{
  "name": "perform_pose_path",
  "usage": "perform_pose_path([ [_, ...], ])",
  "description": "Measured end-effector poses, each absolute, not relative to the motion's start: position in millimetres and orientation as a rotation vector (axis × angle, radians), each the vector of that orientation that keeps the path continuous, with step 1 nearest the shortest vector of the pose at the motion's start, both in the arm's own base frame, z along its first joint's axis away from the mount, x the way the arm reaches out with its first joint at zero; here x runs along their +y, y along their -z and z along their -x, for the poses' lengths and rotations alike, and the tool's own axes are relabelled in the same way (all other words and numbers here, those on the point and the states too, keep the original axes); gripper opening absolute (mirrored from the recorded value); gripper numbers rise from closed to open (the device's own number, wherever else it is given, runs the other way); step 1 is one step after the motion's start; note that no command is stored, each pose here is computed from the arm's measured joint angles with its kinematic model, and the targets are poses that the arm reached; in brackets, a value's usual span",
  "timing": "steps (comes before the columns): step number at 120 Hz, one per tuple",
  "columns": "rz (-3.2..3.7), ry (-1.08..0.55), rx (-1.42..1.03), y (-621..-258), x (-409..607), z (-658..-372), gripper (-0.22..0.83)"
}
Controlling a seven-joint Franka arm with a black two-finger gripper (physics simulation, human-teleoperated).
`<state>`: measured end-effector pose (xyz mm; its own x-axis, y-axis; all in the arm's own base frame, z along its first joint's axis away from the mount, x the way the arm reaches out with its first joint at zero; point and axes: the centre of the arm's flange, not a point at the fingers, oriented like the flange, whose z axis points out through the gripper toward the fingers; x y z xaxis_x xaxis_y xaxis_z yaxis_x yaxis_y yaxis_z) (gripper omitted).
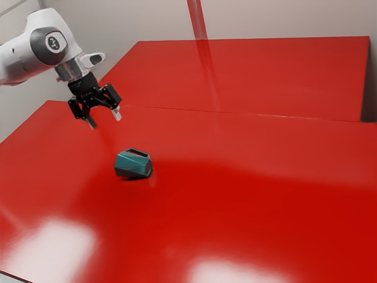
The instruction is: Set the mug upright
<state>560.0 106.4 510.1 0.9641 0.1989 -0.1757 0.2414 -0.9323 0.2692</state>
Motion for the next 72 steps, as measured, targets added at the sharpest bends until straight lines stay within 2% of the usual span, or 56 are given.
perform_pose_path([
  [28,-2.727,0.148,0.252,-457,153,-576,0.62],
  [45,-2.641,0.104,0.176,-409,177,-585,0.62],
  [72,-2.563,0.050,0.081,-358,192,-583,0.62],
])
